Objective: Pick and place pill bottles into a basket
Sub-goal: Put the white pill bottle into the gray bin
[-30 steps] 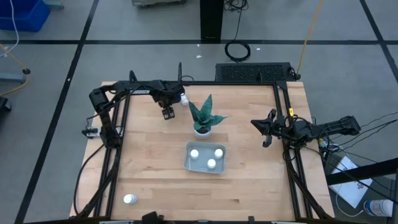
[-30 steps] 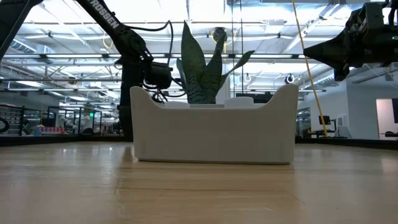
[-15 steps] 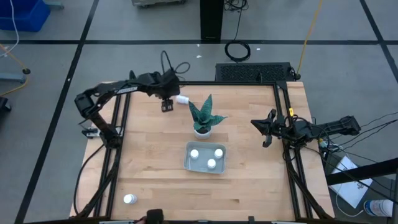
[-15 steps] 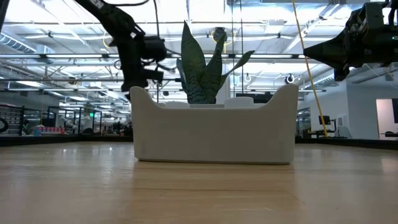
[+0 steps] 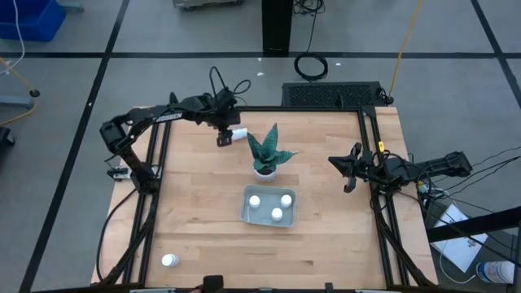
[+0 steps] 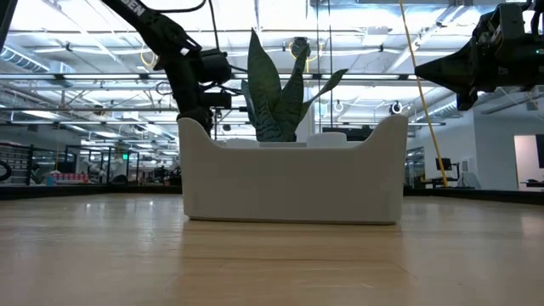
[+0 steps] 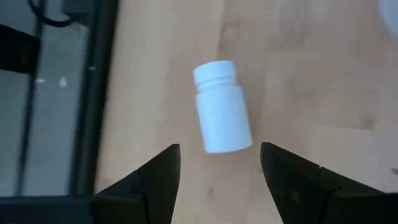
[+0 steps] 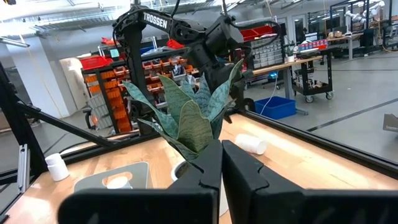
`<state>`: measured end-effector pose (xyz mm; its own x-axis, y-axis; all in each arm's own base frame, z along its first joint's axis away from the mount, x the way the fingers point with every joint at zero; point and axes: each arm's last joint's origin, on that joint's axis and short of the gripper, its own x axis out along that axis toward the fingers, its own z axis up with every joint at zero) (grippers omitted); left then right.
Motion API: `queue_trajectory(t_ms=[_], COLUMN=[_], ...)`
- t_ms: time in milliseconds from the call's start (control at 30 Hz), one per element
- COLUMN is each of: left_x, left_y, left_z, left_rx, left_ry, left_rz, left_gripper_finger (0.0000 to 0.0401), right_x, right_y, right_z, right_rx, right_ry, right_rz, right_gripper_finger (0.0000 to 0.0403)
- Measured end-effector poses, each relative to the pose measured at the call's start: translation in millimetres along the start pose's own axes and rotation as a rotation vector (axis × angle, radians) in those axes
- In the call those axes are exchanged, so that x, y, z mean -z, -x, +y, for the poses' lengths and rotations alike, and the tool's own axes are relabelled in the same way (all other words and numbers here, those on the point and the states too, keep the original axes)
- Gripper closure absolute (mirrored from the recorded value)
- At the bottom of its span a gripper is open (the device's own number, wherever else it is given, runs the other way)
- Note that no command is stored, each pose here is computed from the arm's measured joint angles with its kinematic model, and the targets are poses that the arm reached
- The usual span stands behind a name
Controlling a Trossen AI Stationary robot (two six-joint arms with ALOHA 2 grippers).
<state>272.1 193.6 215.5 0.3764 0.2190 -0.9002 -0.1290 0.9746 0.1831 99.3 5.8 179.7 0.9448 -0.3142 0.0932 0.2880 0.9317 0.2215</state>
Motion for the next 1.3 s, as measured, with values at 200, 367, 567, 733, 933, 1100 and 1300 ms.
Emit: queue_trajectory(t_ms=[200, 367, 567, 733, 933, 1100, 1300], left_x=[-6.9, -8.0, -8.7, -11.2, -12.1, -2.0, 11.8], left_y=[-15.4, -41.7, -54.7, -45.1, -38.3, -37.5, -33.6], left_z=[-14.3, -24.5, -23.2, -20.6, -12.1, 0.2, 8.7], left_rx=[0.075, 0.085, 0.043, -0.012, -0.048, -0.092, -0.074], left_ry=[0.001, 0.048, 0.044, 0.030, -0.067, 0.105, 0.199], left_rz=[-0.002, 0.068, 0.074, 0.059, 0.025, 0.078, 0.153], left_gripper_finger=[0.0186, 0.0193, 0.0194, 0.0194, 0.0202, 0.0212, 0.0212], right_x=[0.0, 0.0, 0.0, 0.0, 0.0, 0.0, 0.0], right_y=[0.0, 0.0, 0.0, 0.0, 0.0, 0.0, 0.0], right_z=[0.0, 0.0, 0.0, 0.0, 0.0, 0.0, 0.0], right_rx=[0.000, 0.000, 0.000, 0.000, 0.000, 0.000, 0.000], right_ry=[0.000, 0.000, 0.000, 0.000, 0.000, 0.000, -0.001], right_rz=[0.000, 0.000, 0.000, 0.000, 0.000, 0.000, 0.000], right_gripper_finger=[0.0399, 0.0399, 0.0399, 0.0399, 0.0399, 0.0399, 0.0399])
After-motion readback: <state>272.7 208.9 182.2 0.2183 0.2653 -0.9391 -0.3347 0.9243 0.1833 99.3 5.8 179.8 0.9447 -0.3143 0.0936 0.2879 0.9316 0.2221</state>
